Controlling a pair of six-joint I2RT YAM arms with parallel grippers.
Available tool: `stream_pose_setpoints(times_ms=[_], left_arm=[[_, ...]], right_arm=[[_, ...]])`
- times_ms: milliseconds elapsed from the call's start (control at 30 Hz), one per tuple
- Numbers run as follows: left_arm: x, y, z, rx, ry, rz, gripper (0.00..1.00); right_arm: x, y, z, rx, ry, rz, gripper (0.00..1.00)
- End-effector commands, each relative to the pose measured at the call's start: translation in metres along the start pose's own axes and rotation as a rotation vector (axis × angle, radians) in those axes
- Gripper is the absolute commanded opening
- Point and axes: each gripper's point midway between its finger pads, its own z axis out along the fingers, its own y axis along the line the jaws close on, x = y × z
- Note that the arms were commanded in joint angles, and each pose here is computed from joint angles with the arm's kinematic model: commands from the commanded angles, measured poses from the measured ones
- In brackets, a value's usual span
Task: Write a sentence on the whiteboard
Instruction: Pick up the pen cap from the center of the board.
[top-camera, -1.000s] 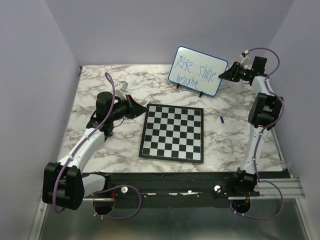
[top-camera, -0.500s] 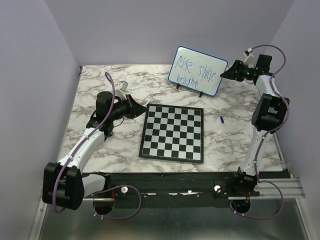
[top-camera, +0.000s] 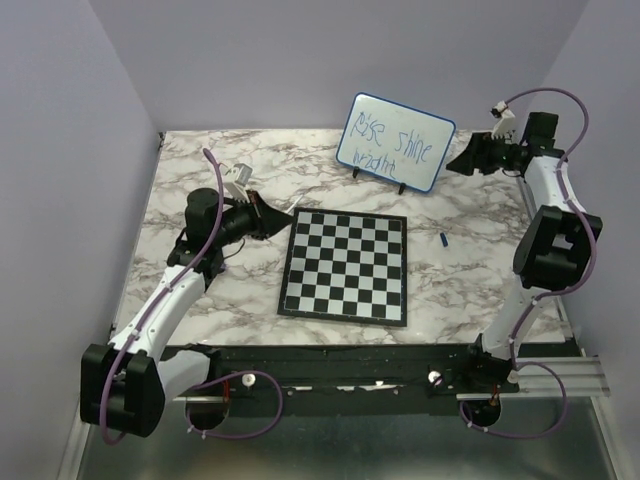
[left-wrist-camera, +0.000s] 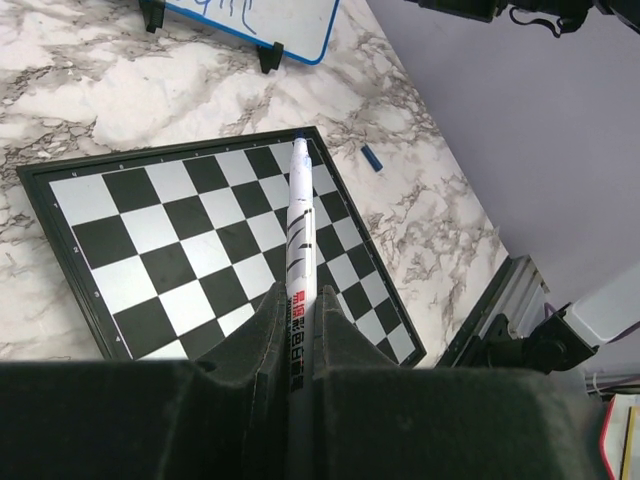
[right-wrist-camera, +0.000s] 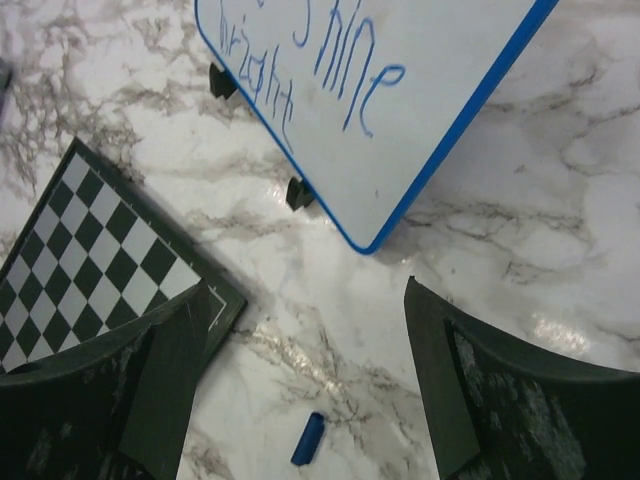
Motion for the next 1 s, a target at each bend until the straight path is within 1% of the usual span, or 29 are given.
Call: stream_pose_setpoints(times_ms=[0,33,200,233,267,467,600,700,767,833,867,933,967], left_arm=[[0.004,-0.003,-0.002,-0.001,-0.021,0.009,0.00],[0.005,-0.006,-0.002,0.002,-0.021,0.018,0.00],[0.017,-0.012,0.002,-0.034,0.012,0.069,0.00],[0.021,-0.015,0.002,-0.030,0.020,0.082,0.00],[0.025,-0.018,0.003,-0.023,0.031,0.085,0.00],[0.037,-0.024,0.001,-0.018,0.041,0.098,0.00],[0.043,-0.028,0.000,-0.004,0.048,0.097,0.00],[0.043,-0.030,-0.001,0.007,0.043,0.097,0.00],[0.042,-0.031,-0.001,0.007,0.040,0.097,0.00],[0.043,-0.030,-0.001,0.008,0.045,0.096,0.00],[0.044,-0.030,-0.001,0.006,0.048,0.093,0.00],[0.045,-0.029,-0.002,0.005,0.047,0.093,0.00],[0.045,-0.029,-0.002,0.006,0.046,0.096,0.00]], right_arm=[[0.040,0.020,-0.021,-0.008,0.104,-0.042,0.86],[0.038,0.028,-0.029,-0.008,0.098,-0.081,0.86],[0.068,0.050,-0.045,-0.016,0.149,-0.087,0.86],[0.079,0.052,-0.046,-0.015,0.170,-0.080,0.85],[0.081,0.056,-0.051,-0.010,0.177,-0.081,0.85],[0.119,0.050,-0.058,0.066,0.282,-0.057,0.83],[0.135,0.039,-0.060,0.171,0.349,-0.094,0.81],[0.146,0.032,-0.055,0.217,0.397,-0.102,0.75],[0.153,0.028,-0.049,0.233,0.425,-0.097,0.68],[0.155,0.025,-0.041,0.244,0.451,-0.095,0.65],[0.157,0.023,-0.038,0.253,0.465,-0.090,0.61],[0.157,0.020,-0.031,0.278,0.496,-0.112,0.59],[0.163,0.019,-0.028,0.278,0.523,-0.109,0.56]])
